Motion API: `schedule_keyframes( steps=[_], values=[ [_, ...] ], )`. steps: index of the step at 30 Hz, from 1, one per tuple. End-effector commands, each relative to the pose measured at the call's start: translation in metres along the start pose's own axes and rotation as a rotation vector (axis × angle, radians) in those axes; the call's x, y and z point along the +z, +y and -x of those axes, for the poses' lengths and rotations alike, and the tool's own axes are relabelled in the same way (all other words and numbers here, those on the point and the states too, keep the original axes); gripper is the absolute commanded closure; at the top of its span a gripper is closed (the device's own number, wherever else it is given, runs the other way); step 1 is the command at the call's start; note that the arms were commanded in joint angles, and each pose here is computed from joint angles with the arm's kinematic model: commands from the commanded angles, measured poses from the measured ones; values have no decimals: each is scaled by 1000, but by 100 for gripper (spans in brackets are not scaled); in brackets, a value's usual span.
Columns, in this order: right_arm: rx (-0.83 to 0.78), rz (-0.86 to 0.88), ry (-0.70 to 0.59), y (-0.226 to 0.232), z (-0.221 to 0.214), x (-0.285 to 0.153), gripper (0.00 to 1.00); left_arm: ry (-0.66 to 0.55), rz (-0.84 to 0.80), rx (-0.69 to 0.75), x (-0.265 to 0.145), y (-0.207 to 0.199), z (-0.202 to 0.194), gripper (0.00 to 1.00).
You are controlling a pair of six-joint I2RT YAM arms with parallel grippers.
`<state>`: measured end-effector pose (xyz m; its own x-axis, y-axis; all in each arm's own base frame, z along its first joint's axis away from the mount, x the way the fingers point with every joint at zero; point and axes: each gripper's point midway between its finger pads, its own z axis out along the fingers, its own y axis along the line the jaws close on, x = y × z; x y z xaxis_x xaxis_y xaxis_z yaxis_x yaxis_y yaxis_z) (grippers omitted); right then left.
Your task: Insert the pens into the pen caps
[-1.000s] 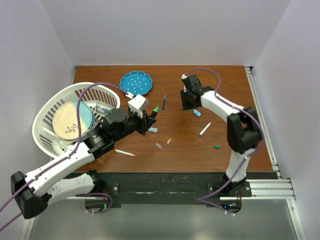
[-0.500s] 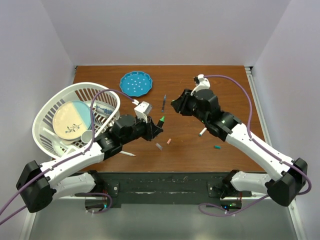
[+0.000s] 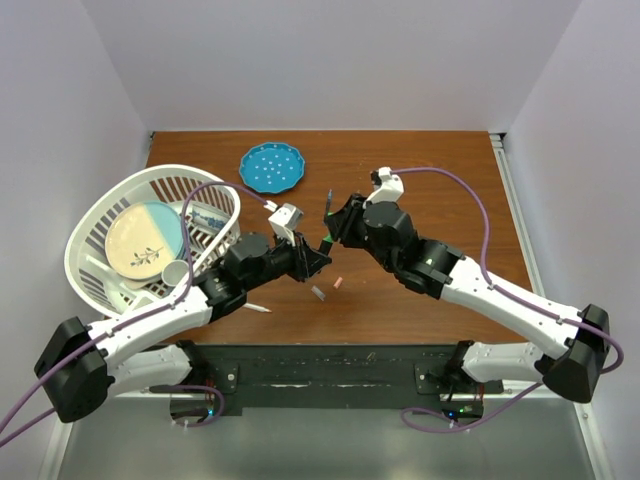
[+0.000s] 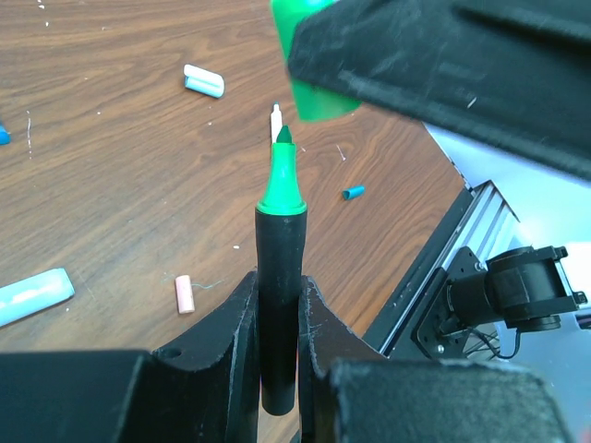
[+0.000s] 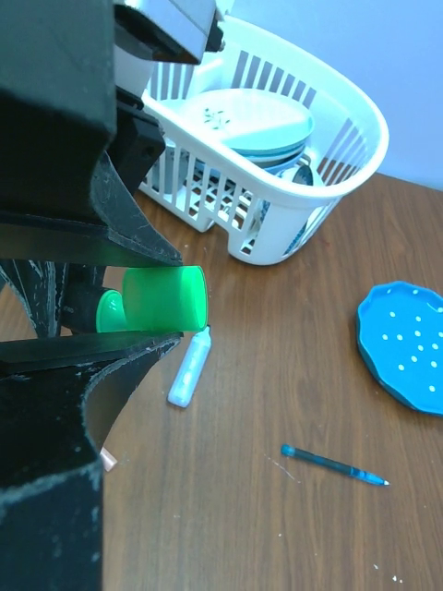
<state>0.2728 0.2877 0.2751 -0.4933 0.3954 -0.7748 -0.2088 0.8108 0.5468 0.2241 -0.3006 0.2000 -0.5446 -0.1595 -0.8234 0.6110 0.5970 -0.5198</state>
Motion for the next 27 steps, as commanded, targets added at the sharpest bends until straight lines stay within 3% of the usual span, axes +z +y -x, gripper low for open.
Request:
schedule_keyframes(
  steps=[1, 27],
  values=[
    [7, -50, -77, -2, 14, 3, 100, -91, -41, 4, -5, -12, 22, 100],
    [-22, -82, -23, -1, -18, -2, 100, -167, -15, -35, 5, -13, 47, 100]
  ],
)
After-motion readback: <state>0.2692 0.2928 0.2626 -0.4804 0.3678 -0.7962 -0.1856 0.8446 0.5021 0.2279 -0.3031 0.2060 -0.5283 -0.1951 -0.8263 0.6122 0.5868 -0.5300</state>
